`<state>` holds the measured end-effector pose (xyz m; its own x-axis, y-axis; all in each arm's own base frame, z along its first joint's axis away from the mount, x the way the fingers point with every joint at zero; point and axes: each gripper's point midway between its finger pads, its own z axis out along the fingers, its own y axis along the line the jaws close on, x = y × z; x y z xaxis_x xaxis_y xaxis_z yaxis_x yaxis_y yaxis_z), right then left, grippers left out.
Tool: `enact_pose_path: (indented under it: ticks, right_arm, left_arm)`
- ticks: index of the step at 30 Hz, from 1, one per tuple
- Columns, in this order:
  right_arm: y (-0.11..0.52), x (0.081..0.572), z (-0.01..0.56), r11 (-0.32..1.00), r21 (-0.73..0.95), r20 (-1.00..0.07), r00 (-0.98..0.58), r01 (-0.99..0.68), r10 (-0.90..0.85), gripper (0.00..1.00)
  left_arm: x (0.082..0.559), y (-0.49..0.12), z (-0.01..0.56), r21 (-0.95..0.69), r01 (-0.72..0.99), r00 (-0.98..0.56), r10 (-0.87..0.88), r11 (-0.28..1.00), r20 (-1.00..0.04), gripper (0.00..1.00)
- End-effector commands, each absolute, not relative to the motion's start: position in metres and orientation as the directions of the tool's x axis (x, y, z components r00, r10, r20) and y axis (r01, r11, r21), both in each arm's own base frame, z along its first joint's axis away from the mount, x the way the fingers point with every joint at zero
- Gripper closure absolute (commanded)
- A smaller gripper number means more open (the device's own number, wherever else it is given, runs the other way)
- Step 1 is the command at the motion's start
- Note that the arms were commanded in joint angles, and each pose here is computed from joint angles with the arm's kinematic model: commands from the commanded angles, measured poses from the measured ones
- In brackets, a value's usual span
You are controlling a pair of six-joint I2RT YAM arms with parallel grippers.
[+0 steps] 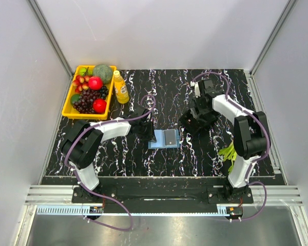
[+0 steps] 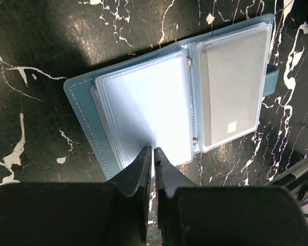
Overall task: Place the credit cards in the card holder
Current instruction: Pick up the credit card from the storage box.
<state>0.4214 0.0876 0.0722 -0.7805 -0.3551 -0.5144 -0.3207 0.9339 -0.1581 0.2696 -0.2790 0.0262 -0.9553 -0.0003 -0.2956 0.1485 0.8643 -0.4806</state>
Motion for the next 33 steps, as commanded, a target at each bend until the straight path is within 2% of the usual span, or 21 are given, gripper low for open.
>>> enact_pose_path:
  ticks: [1,6,11,14,19,20,27,31,33]
  right_arm:
    - [0.087,0.439,0.063,0.917,-0.271,-0.524,-0.754,-0.294,-0.396,0.04]
    - [0.078,0.443,0.046,0.902,-0.338,-0.493,-0.766,-0.268,-0.412,0.04]
    - [0.077,0.441,0.037,0.897,-0.345,-0.470,-0.777,-0.276,-0.420,0.14]
    - [0.081,0.440,0.034,0.904,-0.326,-0.473,-0.779,-0.278,-0.411,0.27]
    - [0.081,0.437,0.028,0.899,-0.332,-0.452,-0.788,-0.285,-0.417,0.55]
    - [0.081,0.437,0.028,0.900,-0.331,-0.453,-0.789,-0.284,-0.416,0.56]
    - [0.075,0.442,0.043,0.899,-0.366,-0.476,-0.781,-0.241,-0.403,0.55]
    - [0.072,0.445,0.055,0.898,-0.383,-0.501,-0.768,-0.215,-0.398,0.49]
    - [0.074,0.445,0.057,0.900,-0.374,-0.506,-0.763,-0.225,-0.401,0.50]
  left_arm:
    - [0.279,-0.288,0.033,-0.504,0.179,-0.948,0.011,0.845,-0.319,0.90]
    - [0.279,-0.287,0.033,-0.495,0.181,-0.947,0.015,0.849,-0.322,0.90]
    - [0.279,-0.286,0.030,-0.493,0.176,-0.949,0.013,0.852,-0.315,0.90]
    - [0.279,-0.286,0.029,-0.494,0.176,-0.949,0.013,0.852,-0.316,0.90]
    - [0.278,-0.286,0.027,-0.496,0.174,-0.951,0.014,0.851,-0.310,0.90]
    - [0.278,-0.285,0.027,-0.497,0.173,-0.951,0.013,0.850,-0.309,0.90]
    - [0.278,-0.283,0.026,-0.493,0.169,-0.951,0.009,0.853,-0.310,0.90]
    - [0.277,-0.284,0.026,-0.496,0.171,-0.951,0.012,0.851,-0.308,0.91]
    - [0.276,-0.284,0.026,-0.496,0.169,-0.952,0.011,0.852,-0.306,0.91]
